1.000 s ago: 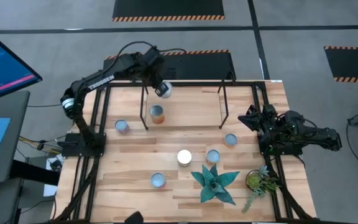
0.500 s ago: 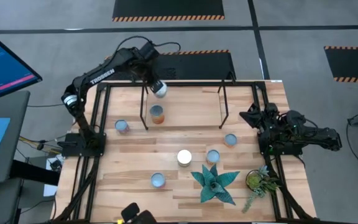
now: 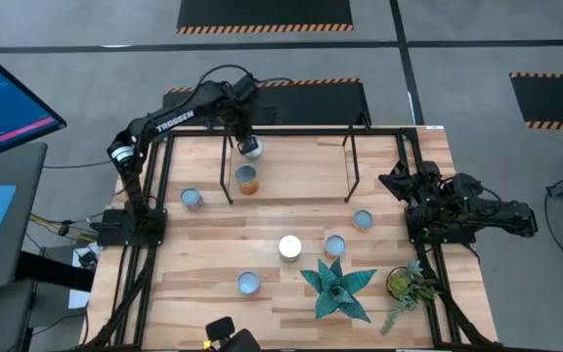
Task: Pick and place cans onto a shelf
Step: Put the canned tomatoes on the shelf
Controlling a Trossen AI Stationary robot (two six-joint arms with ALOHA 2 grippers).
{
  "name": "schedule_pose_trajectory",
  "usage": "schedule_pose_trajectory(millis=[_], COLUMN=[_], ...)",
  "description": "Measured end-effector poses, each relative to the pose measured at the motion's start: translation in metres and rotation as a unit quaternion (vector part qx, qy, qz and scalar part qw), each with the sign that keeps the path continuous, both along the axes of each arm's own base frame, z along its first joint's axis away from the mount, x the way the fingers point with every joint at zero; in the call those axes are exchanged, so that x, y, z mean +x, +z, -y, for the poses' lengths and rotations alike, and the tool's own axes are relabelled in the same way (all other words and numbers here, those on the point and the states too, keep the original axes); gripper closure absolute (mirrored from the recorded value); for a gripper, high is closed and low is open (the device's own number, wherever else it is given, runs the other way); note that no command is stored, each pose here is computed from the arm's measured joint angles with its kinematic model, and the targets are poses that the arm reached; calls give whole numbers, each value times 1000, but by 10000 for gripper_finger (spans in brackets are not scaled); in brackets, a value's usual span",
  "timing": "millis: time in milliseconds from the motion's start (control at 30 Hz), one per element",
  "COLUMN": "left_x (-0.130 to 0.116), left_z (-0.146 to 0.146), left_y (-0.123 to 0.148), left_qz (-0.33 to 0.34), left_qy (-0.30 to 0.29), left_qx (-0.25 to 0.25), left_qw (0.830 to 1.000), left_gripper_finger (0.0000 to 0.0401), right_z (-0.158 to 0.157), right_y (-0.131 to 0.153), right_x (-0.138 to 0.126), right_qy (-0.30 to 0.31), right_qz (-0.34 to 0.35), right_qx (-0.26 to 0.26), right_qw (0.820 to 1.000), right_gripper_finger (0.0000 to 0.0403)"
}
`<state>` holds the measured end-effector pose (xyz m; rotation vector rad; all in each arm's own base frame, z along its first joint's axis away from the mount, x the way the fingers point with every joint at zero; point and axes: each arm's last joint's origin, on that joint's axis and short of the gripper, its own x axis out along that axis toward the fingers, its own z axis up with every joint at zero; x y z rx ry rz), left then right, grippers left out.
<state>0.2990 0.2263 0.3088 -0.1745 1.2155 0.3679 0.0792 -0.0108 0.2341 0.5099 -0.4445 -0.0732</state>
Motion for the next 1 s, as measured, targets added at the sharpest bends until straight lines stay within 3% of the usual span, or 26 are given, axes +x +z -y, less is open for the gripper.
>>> schedule_pose_trajectory(millis=[333,1000], left_x=[-1,-3], left_z=[-5,-6], left_y=[-16,-19], left_qz=[-43,-67], left_qy=[-21,-42], left_qx=[-29,-18], left_qw=[998,997], left_gripper_finger=[401,401], right_z=[0,-1], right_y=[0,0], right_x=[0,0], right_qy=[8,29], right_qz=[3,3], right_qx=[15,16], right_qw=[1000,999], right_gripper_finger=[365,365])
